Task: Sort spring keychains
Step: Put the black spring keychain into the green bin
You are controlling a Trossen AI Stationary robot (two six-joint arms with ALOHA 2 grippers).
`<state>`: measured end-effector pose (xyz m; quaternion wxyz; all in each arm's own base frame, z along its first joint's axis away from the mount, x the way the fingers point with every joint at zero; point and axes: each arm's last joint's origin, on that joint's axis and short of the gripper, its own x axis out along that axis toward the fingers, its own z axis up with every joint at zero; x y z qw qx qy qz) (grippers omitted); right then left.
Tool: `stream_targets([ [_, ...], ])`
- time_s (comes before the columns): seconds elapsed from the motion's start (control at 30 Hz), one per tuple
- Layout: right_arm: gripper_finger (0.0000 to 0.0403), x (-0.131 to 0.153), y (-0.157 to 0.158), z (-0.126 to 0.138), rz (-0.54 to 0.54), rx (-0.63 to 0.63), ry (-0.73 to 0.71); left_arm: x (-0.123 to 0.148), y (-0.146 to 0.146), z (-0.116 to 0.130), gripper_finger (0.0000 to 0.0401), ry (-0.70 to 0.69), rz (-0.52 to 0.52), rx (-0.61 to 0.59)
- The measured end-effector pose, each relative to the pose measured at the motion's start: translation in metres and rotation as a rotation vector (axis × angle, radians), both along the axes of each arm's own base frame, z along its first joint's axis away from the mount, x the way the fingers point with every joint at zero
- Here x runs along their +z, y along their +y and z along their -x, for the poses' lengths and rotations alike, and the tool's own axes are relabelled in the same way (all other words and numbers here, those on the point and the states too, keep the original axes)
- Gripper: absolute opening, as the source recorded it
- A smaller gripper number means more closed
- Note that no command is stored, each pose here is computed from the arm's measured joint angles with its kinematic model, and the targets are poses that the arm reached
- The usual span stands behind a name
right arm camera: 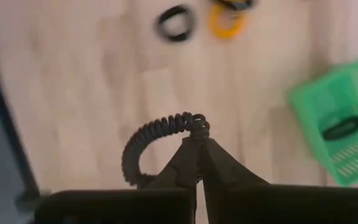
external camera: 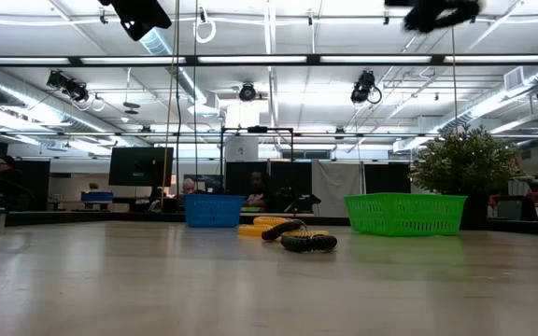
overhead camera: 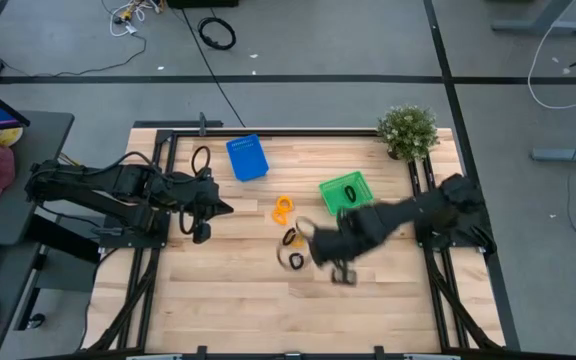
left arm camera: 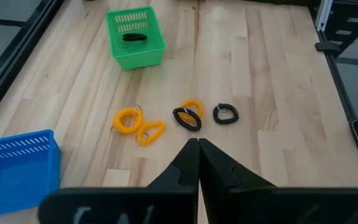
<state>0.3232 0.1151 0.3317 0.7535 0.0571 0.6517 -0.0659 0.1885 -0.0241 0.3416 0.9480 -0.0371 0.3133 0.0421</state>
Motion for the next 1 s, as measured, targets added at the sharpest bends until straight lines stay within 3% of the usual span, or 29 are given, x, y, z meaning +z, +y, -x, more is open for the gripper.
stream_targets([
  [0.3,0.0002,0.000,-0.090,-0.021,-0.031,-0.470,-0.027,0.000,0.000,0.000,0.0005,0.000,0.000,0.000],
  [0.47,0.0003,0.000,-0.125,-0.021,-0.044,-0.733,-0.040,0.000,0.000,0.000,0.0005,0.000,-0.001,-0.001],
  [0.6,0.0003,0.000,-0.147,-0.019,0.006,-0.933,-0.068,0.000,0.000,0.000,0.0005,0.001,-0.003,-0.002],
  [0.73,0.0003,0.001,-0.164,-0.018,0.042,-0.997,-0.089,0.000,0.000,0.000,0.0005,0.001,-0.003,-0.002],
  [1.0,0.0003,0.000,-0.197,-0.008,0.059,-1.006,-0.033,0.000,0.000,0.000,0.0005,0.001,0.000,0.000],
])
